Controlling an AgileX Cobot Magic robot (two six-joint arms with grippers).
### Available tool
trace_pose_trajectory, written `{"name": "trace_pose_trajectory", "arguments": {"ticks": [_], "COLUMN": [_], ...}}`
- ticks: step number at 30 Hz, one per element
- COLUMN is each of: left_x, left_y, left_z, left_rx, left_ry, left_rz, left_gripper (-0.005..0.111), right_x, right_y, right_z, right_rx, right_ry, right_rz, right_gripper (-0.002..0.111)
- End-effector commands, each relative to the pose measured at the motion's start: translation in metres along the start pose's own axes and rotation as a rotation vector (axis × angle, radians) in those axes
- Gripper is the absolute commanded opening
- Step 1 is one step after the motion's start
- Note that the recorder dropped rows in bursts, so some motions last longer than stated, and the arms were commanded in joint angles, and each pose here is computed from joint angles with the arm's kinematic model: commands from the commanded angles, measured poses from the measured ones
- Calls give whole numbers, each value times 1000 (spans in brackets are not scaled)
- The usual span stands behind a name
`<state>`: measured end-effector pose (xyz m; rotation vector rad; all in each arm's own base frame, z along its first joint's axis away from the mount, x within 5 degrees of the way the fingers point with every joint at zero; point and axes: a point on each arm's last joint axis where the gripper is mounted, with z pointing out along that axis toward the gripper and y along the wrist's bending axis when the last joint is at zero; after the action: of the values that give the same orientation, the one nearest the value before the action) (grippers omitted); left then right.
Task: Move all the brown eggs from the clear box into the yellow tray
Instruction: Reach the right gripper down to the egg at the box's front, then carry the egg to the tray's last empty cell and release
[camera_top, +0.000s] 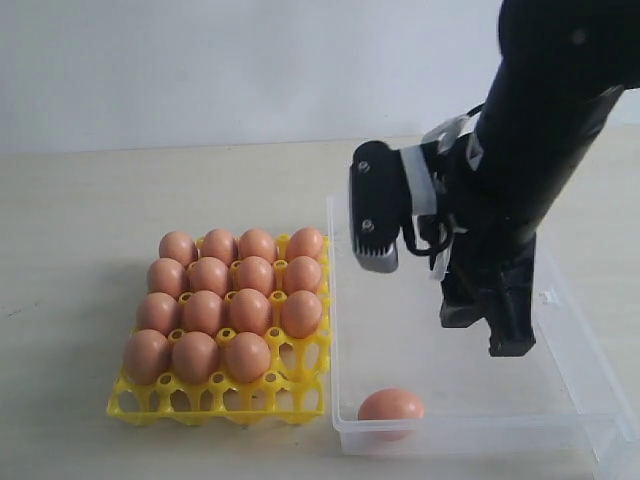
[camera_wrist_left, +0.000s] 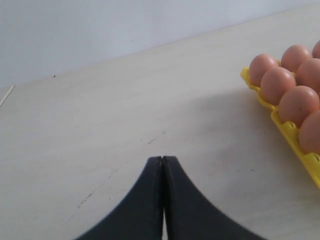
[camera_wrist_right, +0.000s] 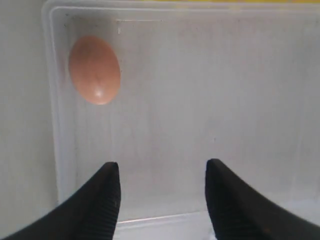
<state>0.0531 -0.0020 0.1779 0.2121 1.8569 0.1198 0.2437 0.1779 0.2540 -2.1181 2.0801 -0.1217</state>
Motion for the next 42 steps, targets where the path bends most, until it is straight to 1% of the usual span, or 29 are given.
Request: {"name": "trace_pose_trajectory", "arguments": {"ticks": [1, 4, 9, 10, 15, 23, 35, 37, 39, 40, 42], "left_x": [-2, -2, -2, -2, -2, -2, -2, -2, -2, -2, -2], "left_y": [0, 0, 0, 0, 0, 0, 0, 0, 0, 0, 0], "left_z": [-1, -1, -1, -1, -1, -1, -1, -1, -1, -1, -1], "left_rx": [-1, -1, -1, -1, -1, -1, -1, -1, -1, -1, -1], "left_ry": [-21, -21, -21, -21, -21, -21, -21, -21, -21, -21, -21], "left_rz": [-15, -15, -15, -15, -15, -15, -15, -15, -15, -15, -15], "left_gripper": [0, 0, 0, 0, 0, 0, 0, 0, 0, 0, 0], "right_x": [-11, -23, -41, -42, -44, -42, -41, -41, -40, -39, -38], "right_y": [-12, -7, 0, 1, 5, 5, 8, 8, 8, 8, 7], "right_z": [31, 47, 64, 66, 80, 92, 120, 124, 127, 128, 127], "right_rx": [11, -46, -124, -140, -210, -226, -291, -295, -299, -297, -288], "right_ry": [4, -30, -119, -126, -107, -71, -17, -6, 5, 11, 21], "right_rz": [-151, -130, -60, -46, -35, -78, -80, -86, -92, -98, -111], "right_gripper": [50, 51, 65, 66, 65, 65, 64, 61, 52, 44, 23]}}
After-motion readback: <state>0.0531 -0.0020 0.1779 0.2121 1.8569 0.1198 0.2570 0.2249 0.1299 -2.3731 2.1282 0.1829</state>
